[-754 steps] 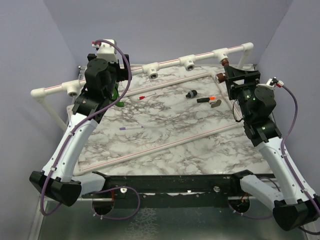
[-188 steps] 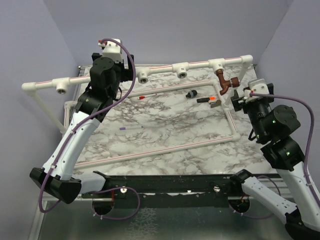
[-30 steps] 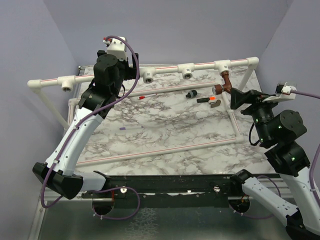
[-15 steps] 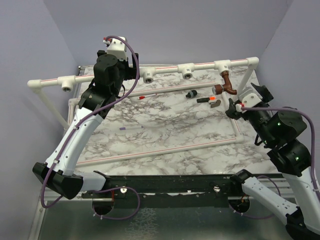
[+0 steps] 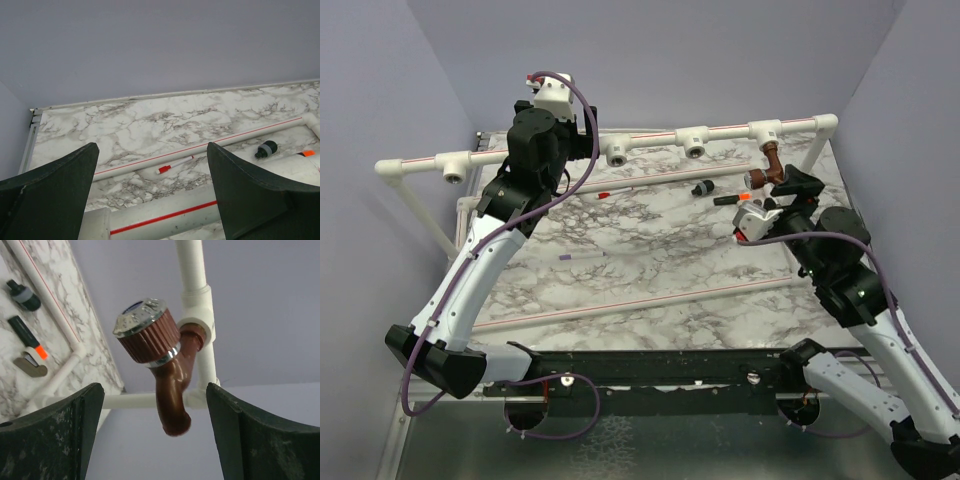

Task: Install the water faucets

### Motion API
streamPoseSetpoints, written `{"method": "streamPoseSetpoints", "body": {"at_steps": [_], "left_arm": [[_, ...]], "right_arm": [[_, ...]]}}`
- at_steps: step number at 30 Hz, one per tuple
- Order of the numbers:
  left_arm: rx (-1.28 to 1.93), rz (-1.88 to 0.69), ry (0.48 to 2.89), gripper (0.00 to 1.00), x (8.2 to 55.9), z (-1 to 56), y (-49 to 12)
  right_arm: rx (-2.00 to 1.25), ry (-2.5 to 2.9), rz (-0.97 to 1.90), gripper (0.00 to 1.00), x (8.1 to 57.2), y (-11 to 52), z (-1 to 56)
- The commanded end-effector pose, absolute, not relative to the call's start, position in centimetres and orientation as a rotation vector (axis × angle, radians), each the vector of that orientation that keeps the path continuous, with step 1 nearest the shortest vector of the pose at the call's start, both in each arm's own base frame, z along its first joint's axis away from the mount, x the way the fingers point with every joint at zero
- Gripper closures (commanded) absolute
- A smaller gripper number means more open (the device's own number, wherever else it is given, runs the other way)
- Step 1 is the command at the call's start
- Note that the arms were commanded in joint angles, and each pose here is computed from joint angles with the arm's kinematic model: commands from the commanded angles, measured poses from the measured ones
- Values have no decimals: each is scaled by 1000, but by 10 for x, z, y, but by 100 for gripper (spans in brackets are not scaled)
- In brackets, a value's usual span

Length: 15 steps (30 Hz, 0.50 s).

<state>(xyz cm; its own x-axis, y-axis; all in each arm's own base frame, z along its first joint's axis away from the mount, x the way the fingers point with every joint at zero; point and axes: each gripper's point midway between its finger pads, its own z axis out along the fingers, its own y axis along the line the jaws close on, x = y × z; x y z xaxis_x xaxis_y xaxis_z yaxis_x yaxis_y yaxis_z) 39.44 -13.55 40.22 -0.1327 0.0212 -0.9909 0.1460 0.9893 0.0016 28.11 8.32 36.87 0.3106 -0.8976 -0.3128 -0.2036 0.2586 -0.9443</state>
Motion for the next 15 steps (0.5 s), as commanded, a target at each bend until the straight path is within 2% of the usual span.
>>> {"method": "streamPoseSetpoints", "body": {"at_steps": [1,6,9,15], "left_arm": [[340,-155,1976,9,379,313,-169],[341,-154,1979,9,380,312,-169],[342,-155,1979,9,380,312,-170],[342,-156,1977,9,379,313,-169]], "right_arm": [[-1256,1006,-927,12,300,80,393],[-1204,961,-1033,13,316,80,396],[-1157,939,-1051,17,319,81,398],[-1099,976,-981,38,322,84,395]]}}
